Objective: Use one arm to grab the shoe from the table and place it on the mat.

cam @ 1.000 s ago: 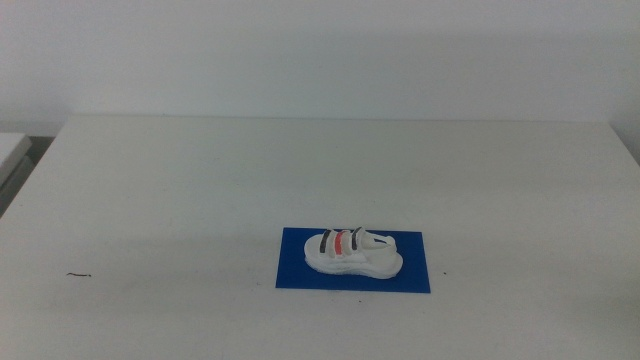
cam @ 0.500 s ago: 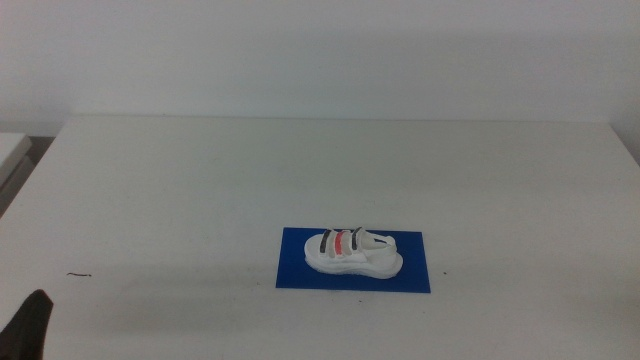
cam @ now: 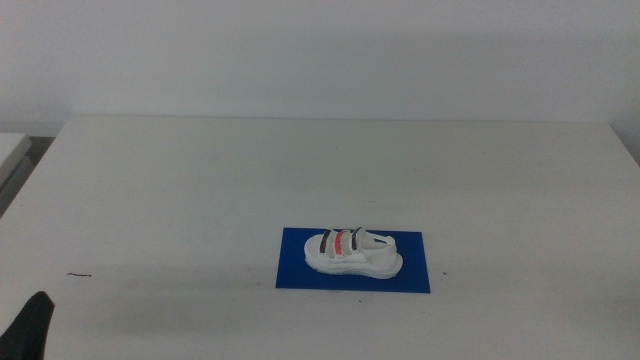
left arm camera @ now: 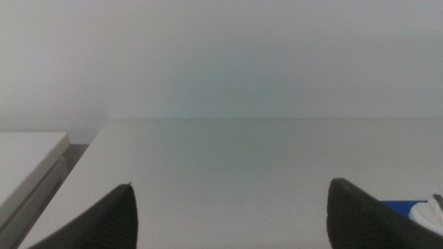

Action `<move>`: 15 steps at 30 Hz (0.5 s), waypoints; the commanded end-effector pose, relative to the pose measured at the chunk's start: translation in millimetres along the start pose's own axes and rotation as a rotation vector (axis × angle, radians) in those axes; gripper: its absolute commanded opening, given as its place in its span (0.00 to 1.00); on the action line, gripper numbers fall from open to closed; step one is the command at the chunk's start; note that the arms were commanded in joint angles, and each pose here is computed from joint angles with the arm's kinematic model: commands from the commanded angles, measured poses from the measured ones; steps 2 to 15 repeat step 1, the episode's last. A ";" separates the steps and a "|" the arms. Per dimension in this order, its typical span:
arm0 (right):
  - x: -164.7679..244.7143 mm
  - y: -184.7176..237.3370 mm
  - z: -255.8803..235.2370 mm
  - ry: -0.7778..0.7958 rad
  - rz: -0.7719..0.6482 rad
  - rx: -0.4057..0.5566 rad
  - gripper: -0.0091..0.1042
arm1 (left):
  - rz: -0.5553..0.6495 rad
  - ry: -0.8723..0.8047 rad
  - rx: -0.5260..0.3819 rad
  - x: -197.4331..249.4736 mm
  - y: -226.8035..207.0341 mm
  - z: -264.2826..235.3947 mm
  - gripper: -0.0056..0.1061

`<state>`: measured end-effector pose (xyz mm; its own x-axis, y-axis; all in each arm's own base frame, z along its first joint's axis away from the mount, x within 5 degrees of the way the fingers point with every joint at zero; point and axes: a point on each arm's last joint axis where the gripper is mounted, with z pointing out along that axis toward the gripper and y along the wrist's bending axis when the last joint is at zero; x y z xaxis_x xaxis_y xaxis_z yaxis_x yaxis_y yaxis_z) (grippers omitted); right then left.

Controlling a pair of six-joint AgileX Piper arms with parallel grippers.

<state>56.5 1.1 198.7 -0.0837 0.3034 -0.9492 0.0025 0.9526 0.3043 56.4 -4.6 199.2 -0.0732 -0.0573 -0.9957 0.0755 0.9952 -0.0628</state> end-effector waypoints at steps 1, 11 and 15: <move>-0.2 0.0 -0.2 -0.010 -0.015 -0.004 0.78 | 0.000 -0.016 0.003 -1.3 -0.2 -0.3 0.89; -0.2 0.0 -0.2 -0.010 -0.015 -0.004 0.78 | 0.000 -0.016 0.003 -1.3 -0.2 -0.3 0.89; -0.2 0.0 -0.2 -0.010 -0.015 -0.004 0.78 | 0.000 -0.016 0.003 -1.3 -0.2 -0.3 0.89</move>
